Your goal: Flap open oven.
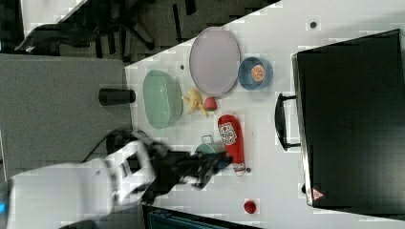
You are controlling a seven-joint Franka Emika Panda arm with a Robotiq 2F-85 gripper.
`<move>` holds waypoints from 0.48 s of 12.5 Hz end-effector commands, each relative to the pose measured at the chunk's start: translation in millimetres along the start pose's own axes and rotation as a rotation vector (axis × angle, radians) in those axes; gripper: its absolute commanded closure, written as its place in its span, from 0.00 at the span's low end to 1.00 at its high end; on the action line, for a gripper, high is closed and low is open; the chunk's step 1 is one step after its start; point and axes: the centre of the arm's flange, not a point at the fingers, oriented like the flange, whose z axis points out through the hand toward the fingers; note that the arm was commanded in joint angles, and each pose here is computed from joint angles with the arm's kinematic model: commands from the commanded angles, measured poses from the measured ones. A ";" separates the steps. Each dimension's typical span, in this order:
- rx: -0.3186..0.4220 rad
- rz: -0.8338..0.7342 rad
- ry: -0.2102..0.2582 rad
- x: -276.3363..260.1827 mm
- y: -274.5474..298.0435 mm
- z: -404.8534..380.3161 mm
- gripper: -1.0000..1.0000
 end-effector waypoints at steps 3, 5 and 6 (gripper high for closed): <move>-0.042 -0.299 0.026 38.8 2.9 66.4 0.82; -0.056 -0.305 0.002 47.2 3.8 93.5 0.82; -0.061 -0.307 -0.006 50.3 2.8 106.3 0.82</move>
